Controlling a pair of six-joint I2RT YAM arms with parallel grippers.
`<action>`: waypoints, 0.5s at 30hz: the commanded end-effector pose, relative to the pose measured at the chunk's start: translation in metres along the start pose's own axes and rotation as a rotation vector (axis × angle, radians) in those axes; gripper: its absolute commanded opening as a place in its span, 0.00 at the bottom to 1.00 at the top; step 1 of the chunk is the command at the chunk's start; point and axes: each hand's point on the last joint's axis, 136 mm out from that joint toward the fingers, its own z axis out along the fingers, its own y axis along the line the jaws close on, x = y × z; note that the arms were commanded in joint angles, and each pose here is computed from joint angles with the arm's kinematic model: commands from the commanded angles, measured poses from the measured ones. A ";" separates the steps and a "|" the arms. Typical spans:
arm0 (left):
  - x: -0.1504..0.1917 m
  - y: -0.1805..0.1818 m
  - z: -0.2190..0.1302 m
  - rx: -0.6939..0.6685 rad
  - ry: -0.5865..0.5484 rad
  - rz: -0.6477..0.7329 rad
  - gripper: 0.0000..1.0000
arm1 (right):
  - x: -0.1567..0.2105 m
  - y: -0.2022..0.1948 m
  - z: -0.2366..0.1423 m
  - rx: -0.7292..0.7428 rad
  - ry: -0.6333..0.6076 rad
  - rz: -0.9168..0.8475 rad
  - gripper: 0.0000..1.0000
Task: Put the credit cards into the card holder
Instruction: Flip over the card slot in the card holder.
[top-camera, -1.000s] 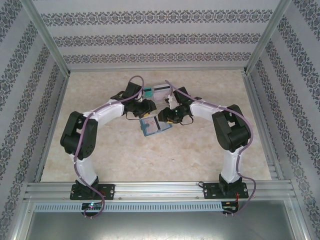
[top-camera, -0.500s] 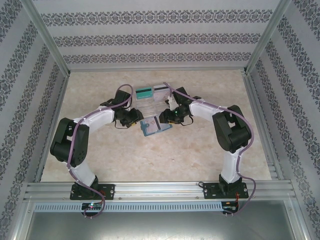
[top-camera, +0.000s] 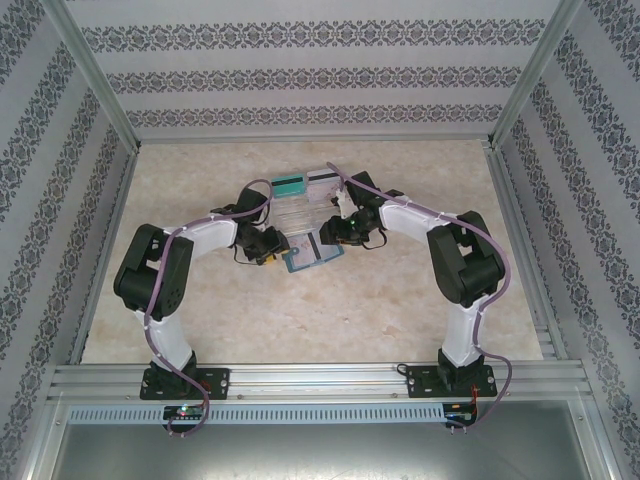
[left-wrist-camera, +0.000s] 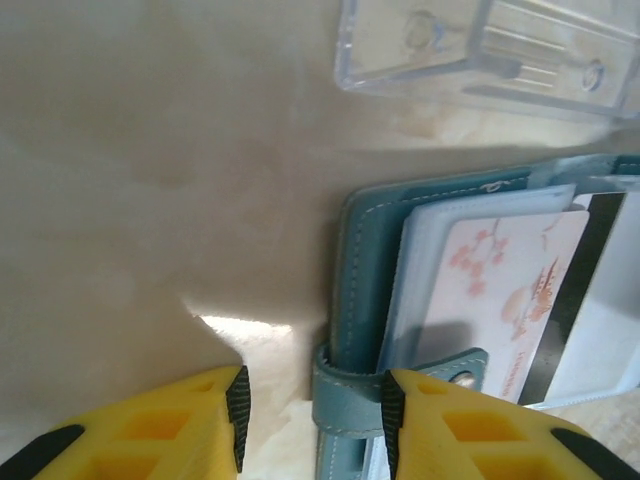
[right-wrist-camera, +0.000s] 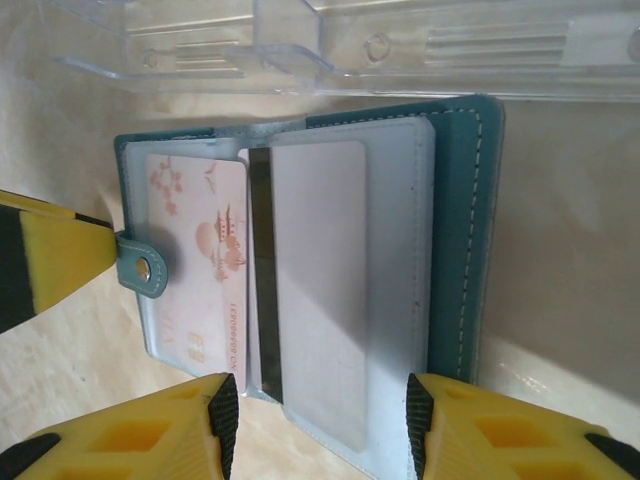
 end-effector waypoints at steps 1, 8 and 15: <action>-0.002 -0.008 0.004 0.019 0.004 0.018 0.40 | -0.001 -0.007 0.003 0.059 0.010 -0.022 0.51; 0.001 -0.010 0.011 0.027 0.018 0.018 0.34 | 0.003 -0.002 0.009 0.045 0.031 -0.031 0.51; 0.005 -0.016 0.016 0.032 0.028 0.031 0.31 | -0.001 0.011 0.009 0.025 0.022 -0.048 0.51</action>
